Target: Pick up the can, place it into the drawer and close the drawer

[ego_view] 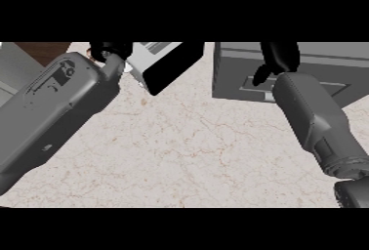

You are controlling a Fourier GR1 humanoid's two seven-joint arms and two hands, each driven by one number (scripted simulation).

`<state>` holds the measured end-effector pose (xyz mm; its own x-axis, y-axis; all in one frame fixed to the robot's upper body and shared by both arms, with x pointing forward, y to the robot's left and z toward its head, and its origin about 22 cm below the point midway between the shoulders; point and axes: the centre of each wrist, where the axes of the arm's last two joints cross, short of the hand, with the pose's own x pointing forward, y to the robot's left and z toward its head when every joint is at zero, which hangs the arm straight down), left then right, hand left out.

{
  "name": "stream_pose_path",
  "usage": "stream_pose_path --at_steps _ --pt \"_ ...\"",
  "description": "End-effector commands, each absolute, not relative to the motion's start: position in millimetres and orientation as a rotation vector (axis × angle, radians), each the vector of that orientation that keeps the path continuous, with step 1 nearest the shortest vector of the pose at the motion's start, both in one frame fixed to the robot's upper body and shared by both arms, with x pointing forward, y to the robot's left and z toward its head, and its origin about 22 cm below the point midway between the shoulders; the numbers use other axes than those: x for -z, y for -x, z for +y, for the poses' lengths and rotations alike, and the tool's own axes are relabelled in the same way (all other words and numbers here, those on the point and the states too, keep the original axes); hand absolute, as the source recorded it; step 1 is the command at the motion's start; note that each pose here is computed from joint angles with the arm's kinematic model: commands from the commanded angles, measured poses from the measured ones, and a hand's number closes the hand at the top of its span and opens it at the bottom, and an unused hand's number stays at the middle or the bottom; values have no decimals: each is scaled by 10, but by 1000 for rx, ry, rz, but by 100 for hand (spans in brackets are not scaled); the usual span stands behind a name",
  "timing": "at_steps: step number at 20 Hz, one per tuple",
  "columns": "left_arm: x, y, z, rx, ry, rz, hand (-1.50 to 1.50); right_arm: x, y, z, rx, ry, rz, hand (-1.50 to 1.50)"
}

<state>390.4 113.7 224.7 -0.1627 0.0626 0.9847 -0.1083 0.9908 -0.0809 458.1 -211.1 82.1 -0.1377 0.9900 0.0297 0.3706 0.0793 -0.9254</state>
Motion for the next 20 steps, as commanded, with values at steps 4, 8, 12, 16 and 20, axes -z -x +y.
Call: stream_pose_path --at_steps 4,8,12,16,20 --pt "-2239 -3830 1005 -145 -30 -1718 -150 -1377 -4755 -2030 -982 1403 -1658 -150" --pt "-2268 -3823 1105 -126 -19 -1738 -150 -1363 -4759 -1962 -943 1137 -1772 -150" --pt "-2280 -3829 1212 -122 -33 -1739 -150 -1240 -4736 -1876 -696 888 -1797 -150" --pt "-2256 -3795 1177 -134 -16 -1736 -150 -1226 -4736 -1850 -547 715 -1832 -150" --pt "-2219 -3761 1207 -131 -19 -1729 -150 -1255 -4744 -2006 -527 695 -1848 -150"
